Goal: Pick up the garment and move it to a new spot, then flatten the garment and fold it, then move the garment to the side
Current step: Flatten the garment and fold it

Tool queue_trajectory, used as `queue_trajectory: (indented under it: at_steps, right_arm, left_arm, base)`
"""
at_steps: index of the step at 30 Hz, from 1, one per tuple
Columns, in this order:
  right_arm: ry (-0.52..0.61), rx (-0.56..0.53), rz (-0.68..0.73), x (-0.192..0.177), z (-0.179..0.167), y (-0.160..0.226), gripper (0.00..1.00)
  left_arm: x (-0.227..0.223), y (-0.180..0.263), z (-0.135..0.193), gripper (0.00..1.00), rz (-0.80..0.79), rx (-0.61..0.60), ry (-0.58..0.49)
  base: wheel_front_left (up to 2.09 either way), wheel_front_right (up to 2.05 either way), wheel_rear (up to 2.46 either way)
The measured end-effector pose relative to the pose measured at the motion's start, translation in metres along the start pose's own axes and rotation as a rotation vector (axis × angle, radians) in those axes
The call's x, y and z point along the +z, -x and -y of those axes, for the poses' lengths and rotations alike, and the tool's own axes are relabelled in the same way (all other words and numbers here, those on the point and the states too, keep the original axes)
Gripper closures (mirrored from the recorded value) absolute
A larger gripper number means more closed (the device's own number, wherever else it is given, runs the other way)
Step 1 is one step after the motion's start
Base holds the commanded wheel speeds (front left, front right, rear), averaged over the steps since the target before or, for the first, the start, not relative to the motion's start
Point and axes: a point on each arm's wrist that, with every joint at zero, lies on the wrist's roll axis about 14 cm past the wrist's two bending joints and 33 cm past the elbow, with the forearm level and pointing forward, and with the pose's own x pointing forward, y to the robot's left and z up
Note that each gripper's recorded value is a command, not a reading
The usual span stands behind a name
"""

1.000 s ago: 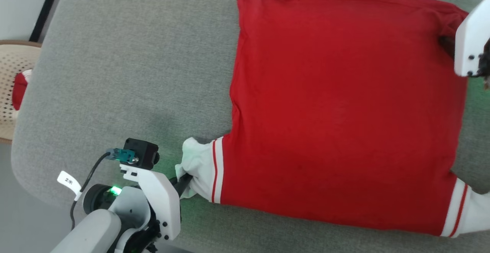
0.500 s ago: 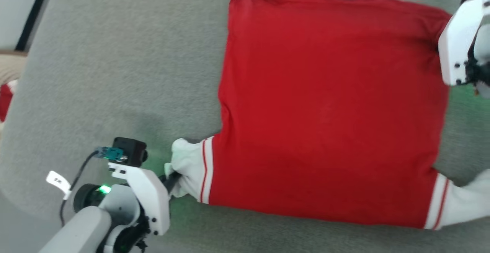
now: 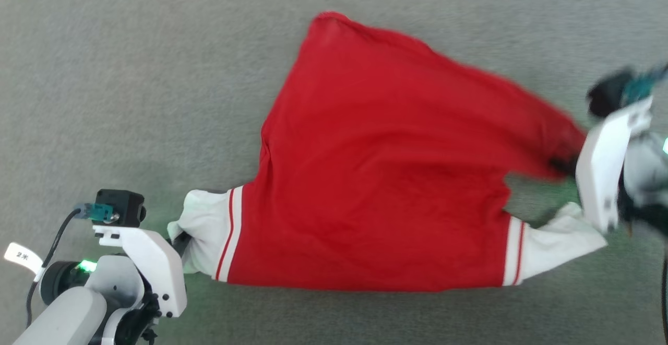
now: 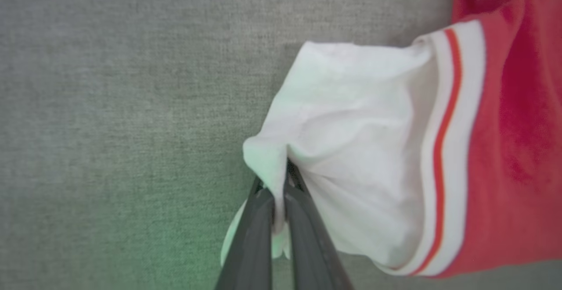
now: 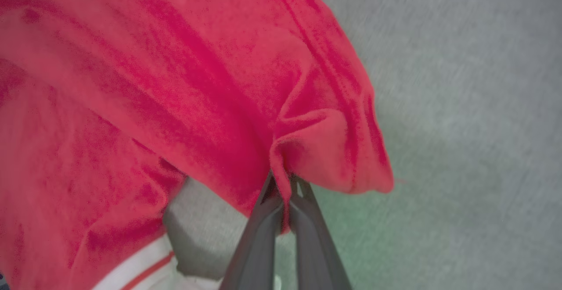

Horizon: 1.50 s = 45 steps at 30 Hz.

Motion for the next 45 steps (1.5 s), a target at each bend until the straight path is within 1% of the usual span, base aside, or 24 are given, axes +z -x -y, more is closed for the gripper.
queue_trajectory:
  at_steps: [8,12,14,15,16,17,21,24,27,30,34,36,37,38,45]
  right_arm:
    - [-0.13,0.018,-0.052,-0.084,-0.02,0.034,1.0]
    - [-0.192,0.012,-0.061,-0.112,-0.031,0.036,1.0]
    - [-0.222,-0.001,-0.039,-0.116,-0.032,0.034,1.0]
    - [-0.227,-0.012,-0.019,-0.115,-0.032,0.033,0.85]
    - [-0.232,-0.017,0.0,-0.114,-0.032,0.033,0.5]
    - [-0.231,-0.023,0.007,-0.114,-0.032,0.033,0.0]
    - [-0.249,-0.047,0.064,-0.106,-0.028,0.041,0.0]
    - [-0.231,-0.095,0.151,-0.086,-0.016,0.056,0.0]
    - [-0.231,-0.102,0.234,-0.068,-0.017,0.072,0.0]
    - [-0.191,-0.122,0.33,-0.042,-0.017,0.091,0.0]
    - [-0.119,-0.139,0.441,-0.004,-0.02,0.102,0.0]
    - [-0.092,-0.128,0.483,0.014,-0.025,0.1,0.0]
    - [-0.054,-0.118,0.521,0.033,-0.028,0.095,0.0]
    - [-0.041,-0.108,0.53,0.042,-0.03,0.09,0.0]
    - [0.047,-0.014,0.531,0.093,-0.05,0.041,0.0]
  left_arm:
    - [0.009,0.004,0.017,1.0,0.029,-0.043,-0.026]
    - [0.011,0.007,0.022,1.0,0.037,-0.057,-0.032]
    - [0.009,0.009,0.022,1.0,0.036,-0.06,-0.025]
    - [0.009,0.01,0.022,1.0,0.035,-0.06,-0.023]
    - [0.008,0.01,0.022,1.0,0.033,-0.061,-0.02]
    - [0.008,0.011,0.022,1.0,0.035,-0.061,-0.02]
    - [0.008,0.015,0.021,1.0,0.041,-0.058,-0.021]
    - [0.006,0.018,0.02,1.0,0.042,-0.054,-0.021]
    - [0.003,0.021,0.02,1.0,0.039,-0.053,-0.017]
    - [0.003,0.022,0.02,1.0,0.041,-0.055,-0.01]
    - [0.0,0.023,0.019,1.0,0.038,-0.052,0.002]
    - [-0.001,0.023,0.02,1.0,0.036,-0.054,0.007]
    - [-0.001,0.024,0.019,1.0,0.038,-0.054,0.01]
    - [0.0,0.024,0.019,1.0,0.041,-0.055,0.01]
    - [-0.001,0.026,0.022,1.0,0.053,-0.064,0.026]
  base:
    - [0.0,0.0,0.0]
    - [0.0,0.0,0.0]
    - [0.0,0.0,0.0]
    - [0.0,0.0,0.0]
    - [0.0,0.0,0.0]
    - [0.0,0.0,0.0]
    - [0.0,0.0,0.0]
    - [0.0,0.0,0.0]
    - [0.0,0.0,0.0]
    - [0.0,0.0,0.0]
    - [0.0,0.0,0.0]
    - [0.0,0.0,0.0]
    - [0.0,0.0,0.0]
    - [0.0,0.0,0.0]
    - [0.0,0.0,0.0]
